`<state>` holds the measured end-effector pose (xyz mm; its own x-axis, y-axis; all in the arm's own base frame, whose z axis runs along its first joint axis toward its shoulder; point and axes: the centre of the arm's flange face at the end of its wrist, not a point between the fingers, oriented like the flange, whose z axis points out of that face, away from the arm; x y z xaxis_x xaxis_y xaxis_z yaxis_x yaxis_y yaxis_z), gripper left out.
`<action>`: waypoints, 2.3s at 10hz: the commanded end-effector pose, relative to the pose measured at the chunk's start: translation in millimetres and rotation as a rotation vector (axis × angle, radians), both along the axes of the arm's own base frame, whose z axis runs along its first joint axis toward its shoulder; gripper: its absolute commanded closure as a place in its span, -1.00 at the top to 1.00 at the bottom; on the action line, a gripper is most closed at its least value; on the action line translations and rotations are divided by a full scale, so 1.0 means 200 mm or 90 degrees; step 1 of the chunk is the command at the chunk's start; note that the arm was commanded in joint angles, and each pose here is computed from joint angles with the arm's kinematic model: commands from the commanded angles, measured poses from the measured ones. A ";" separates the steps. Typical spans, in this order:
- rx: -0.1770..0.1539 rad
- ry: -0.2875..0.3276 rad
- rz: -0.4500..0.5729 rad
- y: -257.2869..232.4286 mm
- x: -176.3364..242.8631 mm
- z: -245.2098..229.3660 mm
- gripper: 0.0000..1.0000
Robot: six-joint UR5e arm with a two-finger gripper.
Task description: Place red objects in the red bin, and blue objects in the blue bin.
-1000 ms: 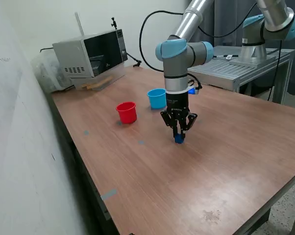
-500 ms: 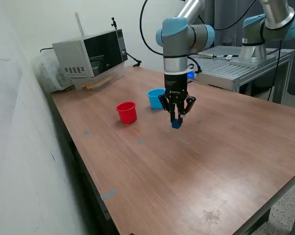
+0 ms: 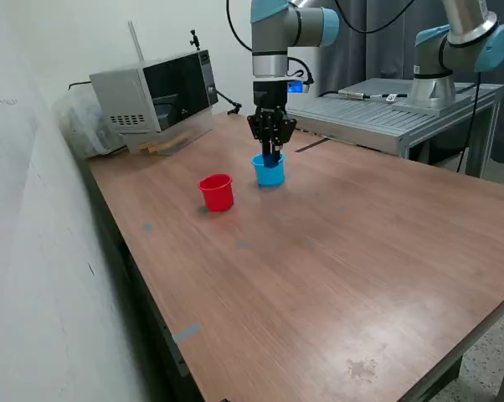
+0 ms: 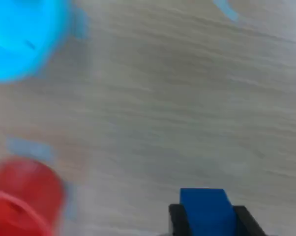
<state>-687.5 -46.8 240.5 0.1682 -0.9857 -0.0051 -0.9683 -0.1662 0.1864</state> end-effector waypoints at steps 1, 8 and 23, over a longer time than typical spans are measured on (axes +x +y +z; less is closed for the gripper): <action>-0.003 -0.025 -0.116 0.65 0.17 -0.03 -1.00; -0.006 -0.057 -0.106 0.59 0.35 -0.09 -1.00; 0.011 -0.045 -0.079 0.34 0.66 0.55 1.00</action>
<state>-596.0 62.7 274.7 0.0049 -0.9999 -0.0133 -0.9937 -0.0063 0.1115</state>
